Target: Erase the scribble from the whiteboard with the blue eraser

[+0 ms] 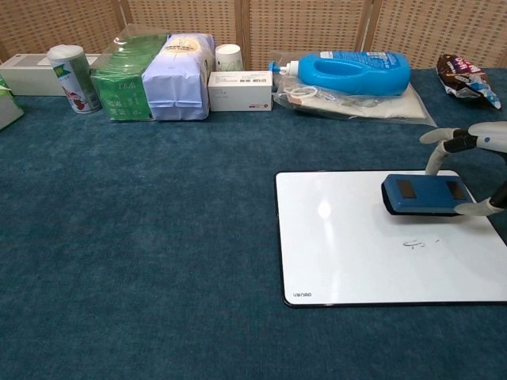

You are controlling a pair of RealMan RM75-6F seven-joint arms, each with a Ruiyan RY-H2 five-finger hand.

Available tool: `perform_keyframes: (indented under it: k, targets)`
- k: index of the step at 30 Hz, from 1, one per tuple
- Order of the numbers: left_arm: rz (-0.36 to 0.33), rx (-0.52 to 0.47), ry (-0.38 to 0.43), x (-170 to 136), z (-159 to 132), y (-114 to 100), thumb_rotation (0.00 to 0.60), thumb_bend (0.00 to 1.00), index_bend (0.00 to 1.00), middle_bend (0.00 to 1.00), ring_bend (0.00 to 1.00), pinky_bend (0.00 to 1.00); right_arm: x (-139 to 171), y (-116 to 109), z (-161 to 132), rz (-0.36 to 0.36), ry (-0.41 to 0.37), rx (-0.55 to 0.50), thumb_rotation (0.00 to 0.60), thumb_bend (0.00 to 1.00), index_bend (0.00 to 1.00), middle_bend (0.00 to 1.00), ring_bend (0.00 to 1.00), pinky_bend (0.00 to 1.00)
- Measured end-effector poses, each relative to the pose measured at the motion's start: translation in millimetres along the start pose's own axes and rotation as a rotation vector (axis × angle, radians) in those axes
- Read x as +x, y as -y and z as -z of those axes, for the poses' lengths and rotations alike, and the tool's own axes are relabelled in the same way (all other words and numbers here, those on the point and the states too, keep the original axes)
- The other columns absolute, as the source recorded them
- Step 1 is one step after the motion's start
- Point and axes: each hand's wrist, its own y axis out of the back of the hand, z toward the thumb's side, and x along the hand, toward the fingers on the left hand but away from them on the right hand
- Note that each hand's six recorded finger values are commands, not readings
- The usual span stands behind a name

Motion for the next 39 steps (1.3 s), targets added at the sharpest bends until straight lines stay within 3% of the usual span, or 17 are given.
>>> perform_keyframes:
  k: [6,28,39]
  targets:
    - [0.004,0.001,-0.002,-1,0,1,0.6,0.17,0.24,0.13,0.16,0.0,4,3,-13,0.001,-0.057,-0.009,0.6,0.3,0.64,0.06,0.0,0.0]
    - [-0.003,0.007,-0.012,-4,1,-2,0.6,0.17,0.24,0.13,0.16,0.0,17,47,-31,-0.11,-0.154,0.049,0.6,0.3,0.65,0.06,0.0,0.0]
    - [-0.006,0.009,-0.009,-5,0,-4,0.6,0.17,0.24,0.13,0.16,0.0,9,24,-5,-0.035,-0.093,0.076,0.6,0.3,0.65,0.06,0.0,0.0]
